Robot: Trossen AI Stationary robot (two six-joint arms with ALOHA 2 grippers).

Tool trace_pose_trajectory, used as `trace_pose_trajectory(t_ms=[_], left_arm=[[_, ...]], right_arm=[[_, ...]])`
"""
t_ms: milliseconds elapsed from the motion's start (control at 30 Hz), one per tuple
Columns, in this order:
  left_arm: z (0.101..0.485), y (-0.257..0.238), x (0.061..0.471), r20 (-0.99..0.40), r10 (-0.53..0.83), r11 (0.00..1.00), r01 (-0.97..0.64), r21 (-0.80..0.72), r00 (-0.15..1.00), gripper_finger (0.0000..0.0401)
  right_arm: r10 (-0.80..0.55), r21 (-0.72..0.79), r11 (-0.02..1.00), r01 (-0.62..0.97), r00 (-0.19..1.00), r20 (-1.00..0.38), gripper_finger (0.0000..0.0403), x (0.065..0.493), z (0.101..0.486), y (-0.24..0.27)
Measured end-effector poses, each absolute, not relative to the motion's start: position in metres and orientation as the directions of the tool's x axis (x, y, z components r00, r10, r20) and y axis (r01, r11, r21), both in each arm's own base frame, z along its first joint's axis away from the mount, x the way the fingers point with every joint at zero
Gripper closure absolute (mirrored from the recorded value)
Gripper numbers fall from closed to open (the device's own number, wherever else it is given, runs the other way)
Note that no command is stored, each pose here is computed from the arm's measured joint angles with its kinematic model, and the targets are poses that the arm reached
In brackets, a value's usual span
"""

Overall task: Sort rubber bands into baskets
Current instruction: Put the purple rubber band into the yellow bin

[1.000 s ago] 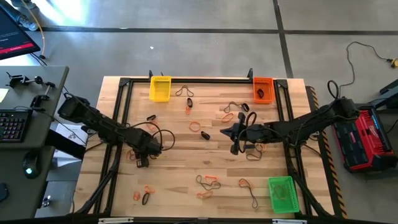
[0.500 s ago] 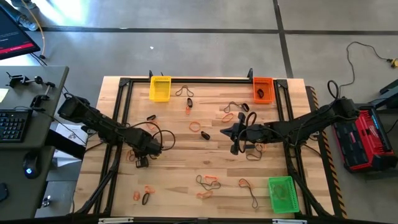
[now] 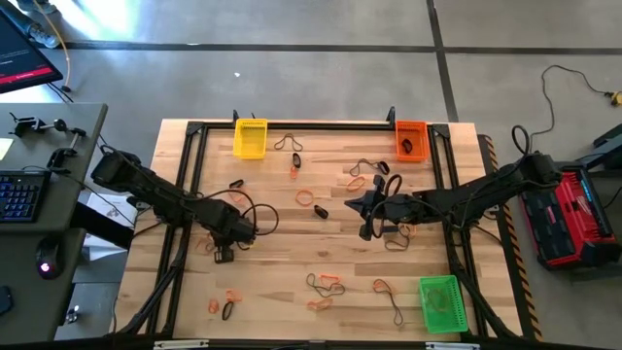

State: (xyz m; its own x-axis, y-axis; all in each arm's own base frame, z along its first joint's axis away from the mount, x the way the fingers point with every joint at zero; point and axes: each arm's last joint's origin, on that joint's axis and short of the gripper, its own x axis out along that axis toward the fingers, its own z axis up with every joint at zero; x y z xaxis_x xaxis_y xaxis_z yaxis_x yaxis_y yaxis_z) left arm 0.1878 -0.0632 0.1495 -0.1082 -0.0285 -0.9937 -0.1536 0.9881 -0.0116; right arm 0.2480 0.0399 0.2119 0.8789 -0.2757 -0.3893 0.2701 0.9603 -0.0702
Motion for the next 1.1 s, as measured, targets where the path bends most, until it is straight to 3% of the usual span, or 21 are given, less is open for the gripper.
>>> trace_pose_trajectory(t_ms=[433,1100], left_arm=[[0.165,-0.062,0.189,-0.987,0.046,0.989,-0.129,0.066,-0.151,0.0401],[0.199,-0.068,0.21,-0.998,0.036,0.997,-0.072,0.04,-0.054,0.0401]], right_arm=[[-0.277,-0.071,0.96,0.272,0.878,-0.389,0.0403,0.248,0.212,0.04],[-0.276,-0.07,0.96,0.271,0.879,-0.389,0.0403,0.248,0.212,0.04]])
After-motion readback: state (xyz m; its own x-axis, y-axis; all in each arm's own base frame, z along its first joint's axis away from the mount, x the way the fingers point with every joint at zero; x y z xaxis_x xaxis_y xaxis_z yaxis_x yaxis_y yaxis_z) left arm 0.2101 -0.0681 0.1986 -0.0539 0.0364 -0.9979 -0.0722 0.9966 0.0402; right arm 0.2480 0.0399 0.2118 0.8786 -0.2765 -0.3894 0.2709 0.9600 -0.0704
